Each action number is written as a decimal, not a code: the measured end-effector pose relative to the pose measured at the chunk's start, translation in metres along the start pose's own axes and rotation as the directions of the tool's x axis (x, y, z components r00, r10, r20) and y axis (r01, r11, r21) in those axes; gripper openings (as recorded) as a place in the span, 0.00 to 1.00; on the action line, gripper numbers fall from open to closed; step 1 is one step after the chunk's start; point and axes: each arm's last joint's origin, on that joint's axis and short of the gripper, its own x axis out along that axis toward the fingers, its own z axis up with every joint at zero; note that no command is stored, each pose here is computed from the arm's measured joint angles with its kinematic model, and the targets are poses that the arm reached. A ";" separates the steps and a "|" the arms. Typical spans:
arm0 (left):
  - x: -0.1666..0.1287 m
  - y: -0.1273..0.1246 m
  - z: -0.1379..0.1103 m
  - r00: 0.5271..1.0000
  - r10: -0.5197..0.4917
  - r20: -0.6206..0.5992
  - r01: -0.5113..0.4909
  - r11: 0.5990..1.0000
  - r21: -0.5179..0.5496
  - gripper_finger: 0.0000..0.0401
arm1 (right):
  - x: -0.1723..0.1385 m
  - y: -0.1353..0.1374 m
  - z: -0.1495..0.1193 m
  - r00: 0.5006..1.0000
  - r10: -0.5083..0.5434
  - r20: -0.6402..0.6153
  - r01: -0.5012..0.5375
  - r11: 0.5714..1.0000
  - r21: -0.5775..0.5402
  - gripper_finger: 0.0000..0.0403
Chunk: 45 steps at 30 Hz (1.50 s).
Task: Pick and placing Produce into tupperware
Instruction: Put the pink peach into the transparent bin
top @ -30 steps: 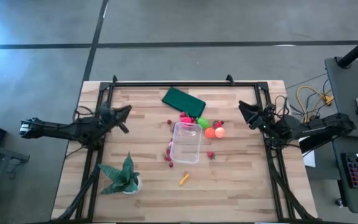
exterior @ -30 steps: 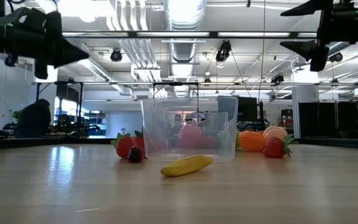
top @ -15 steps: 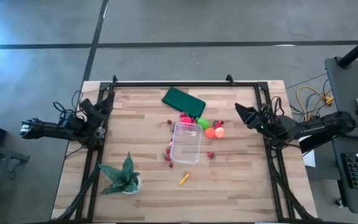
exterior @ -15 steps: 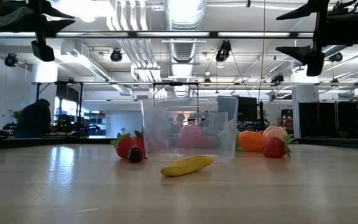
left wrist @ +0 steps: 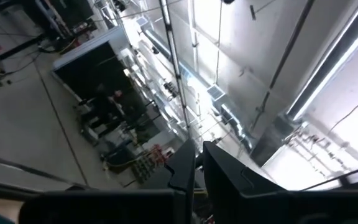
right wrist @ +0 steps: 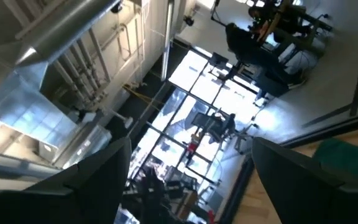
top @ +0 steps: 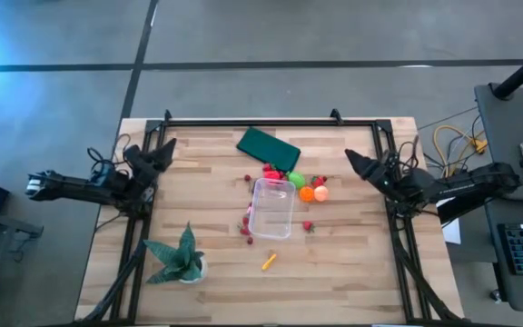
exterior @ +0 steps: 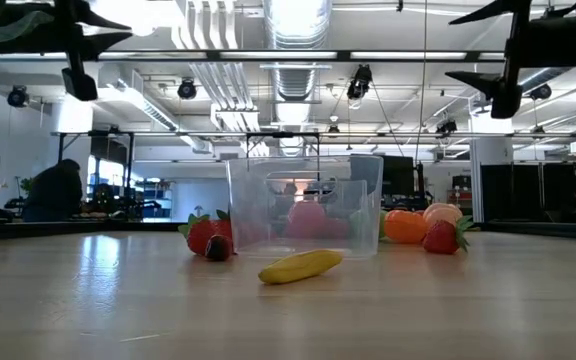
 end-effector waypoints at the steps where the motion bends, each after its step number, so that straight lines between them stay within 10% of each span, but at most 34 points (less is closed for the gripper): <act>1: 0.001 0.001 -0.002 1.000 0.006 -0.006 -0.006 1.000 0.007 0.04 | 0.000 0.001 0.001 1.000 -0.008 0.013 0.008 1.000 -0.002 0.81; 45: 0.000 0.002 0.008 0.974 0.155 0.167 -0.154 0.988 -0.023 0.04 | 0.051 0.044 0.010 0.942 -0.292 0.167 0.323 0.924 -0.205 0.73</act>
